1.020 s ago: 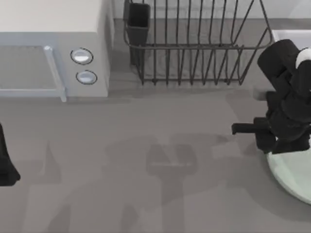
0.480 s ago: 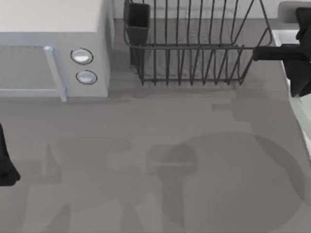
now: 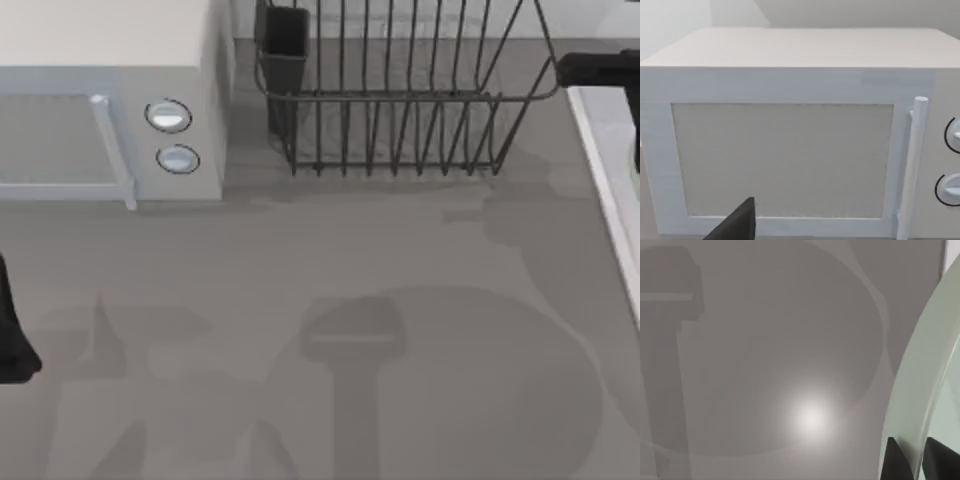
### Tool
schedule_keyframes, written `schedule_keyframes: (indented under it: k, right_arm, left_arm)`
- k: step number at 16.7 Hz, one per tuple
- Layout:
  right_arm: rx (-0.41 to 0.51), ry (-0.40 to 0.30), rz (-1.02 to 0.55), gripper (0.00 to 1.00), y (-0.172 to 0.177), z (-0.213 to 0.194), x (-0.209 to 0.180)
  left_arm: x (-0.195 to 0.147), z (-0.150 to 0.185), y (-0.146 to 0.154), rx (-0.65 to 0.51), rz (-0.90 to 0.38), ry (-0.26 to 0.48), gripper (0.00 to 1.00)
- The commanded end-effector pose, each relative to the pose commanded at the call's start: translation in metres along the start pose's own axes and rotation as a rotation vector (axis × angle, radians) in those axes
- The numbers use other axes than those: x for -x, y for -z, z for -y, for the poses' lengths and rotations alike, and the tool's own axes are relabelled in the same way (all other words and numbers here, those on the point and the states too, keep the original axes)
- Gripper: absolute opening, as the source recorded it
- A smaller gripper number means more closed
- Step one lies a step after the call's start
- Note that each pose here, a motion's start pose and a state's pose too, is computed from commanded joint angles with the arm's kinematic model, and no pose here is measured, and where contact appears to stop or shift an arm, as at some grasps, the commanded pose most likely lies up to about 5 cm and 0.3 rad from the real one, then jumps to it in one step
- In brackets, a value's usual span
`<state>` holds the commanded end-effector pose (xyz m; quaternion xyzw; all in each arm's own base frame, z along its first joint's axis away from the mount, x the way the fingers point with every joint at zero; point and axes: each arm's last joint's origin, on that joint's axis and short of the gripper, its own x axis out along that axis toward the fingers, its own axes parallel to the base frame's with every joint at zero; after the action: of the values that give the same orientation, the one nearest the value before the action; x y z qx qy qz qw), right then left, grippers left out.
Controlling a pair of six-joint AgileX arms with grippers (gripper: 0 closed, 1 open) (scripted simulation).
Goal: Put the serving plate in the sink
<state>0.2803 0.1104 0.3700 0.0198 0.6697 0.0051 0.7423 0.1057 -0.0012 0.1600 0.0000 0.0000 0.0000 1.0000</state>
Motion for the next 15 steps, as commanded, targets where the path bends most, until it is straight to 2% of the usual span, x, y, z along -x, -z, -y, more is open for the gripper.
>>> schedule_keyframes:
  k: [3,5,9,12,15]
  right_arm:
    - [0.004,0.002,-0.006,0.00,-0.004,-0.001,-0.002]
    - [0.004,0.009,-0.016,0.00,-0.019,0.002,-0.007]
    - [0.007,0.026,-0.047,0.00,-0.080,0.019,-0.032]
    - [0.009,0.034,-0.070,0.00,-0.137,0.048,-0.073]
    - [0.010,0.037,-0.087,0.00,-0.177,0.088,-0.120]
  left_arm:
    - [0.000,0.000,0.000,0.000,0.000,0.000,1.00]
    - [0.000,0.000,0.000,0.000,0.000,0.000,1.00]
    - [0.000,0.000,0.000,0.000,0.000,0.000,1.00]
    - [0.000,0.000,0.000,0.000,0.000,0.000,1.00]
    - [0.000,0.000,0.000,0.000,0.000,0.000,1.00]
